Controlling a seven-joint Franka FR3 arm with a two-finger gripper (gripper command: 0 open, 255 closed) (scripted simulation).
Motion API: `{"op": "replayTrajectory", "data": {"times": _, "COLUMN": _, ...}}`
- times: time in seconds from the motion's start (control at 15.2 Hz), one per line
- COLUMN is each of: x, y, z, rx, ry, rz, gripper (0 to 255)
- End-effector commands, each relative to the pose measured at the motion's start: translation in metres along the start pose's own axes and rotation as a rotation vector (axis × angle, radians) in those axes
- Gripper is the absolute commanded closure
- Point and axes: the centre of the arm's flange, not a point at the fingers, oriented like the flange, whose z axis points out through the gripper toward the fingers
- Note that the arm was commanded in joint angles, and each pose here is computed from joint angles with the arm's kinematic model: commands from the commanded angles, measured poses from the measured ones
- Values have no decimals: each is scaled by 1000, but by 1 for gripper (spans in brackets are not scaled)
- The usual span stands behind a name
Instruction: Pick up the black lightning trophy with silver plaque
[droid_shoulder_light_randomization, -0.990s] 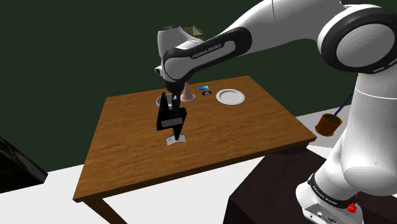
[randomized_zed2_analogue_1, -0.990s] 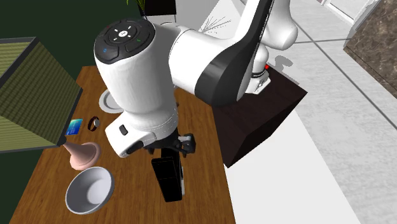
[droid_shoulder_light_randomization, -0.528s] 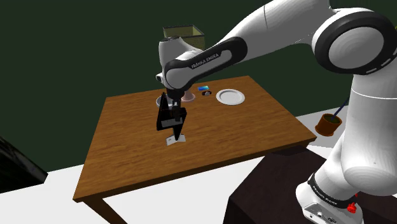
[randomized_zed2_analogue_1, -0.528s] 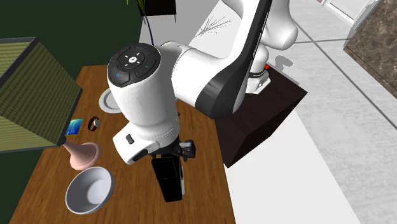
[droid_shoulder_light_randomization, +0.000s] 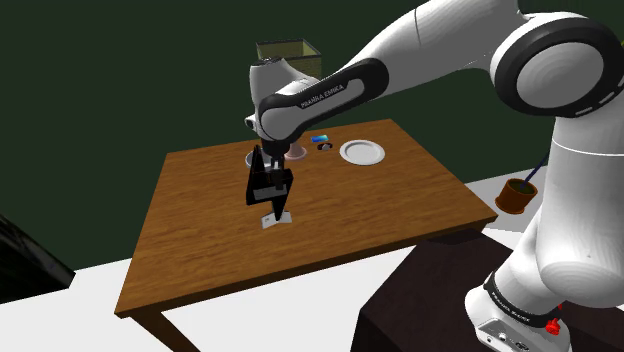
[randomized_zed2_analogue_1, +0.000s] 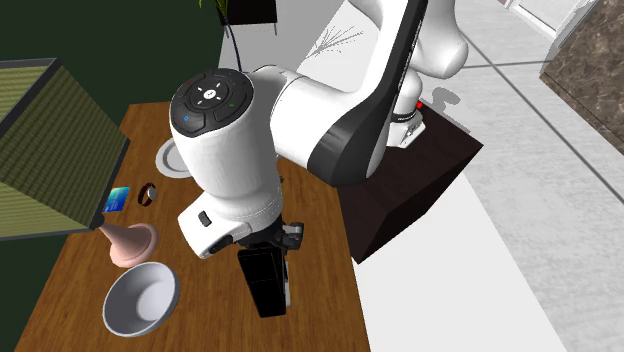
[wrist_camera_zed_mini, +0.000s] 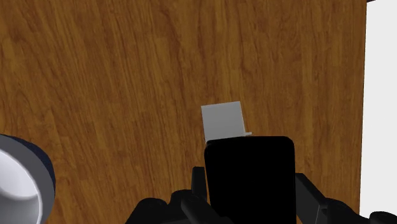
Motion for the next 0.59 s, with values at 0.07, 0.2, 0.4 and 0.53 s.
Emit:
{"op": "replayTrajectory", "data": {"times": 0.07, "x": 0, "y": 0, "z": 1, "rx": 1, "ry": -2, "rz": 1, "gripper": 255}}
{"op": "replayTrajectory", "data": {"times": 0.2, "x": 0, "y": 0, "z": -9, "rx": 1, "ry": -2, "rz": 1, "gripper": 255}}
{"op": "replayTrajectory", "data": {"times": 0.4, "x": 1, "y": 0, "z": -25, "rx": 1, "ry": -2, "rz": 1, "gripper": 255}}
{"op": "replayTrajectory", "data": {"times": 0.53, "x": 1, "y": 0, "z": -36, "rx": 1, "ry": -2, "rz": 1, "gripper": 255}}
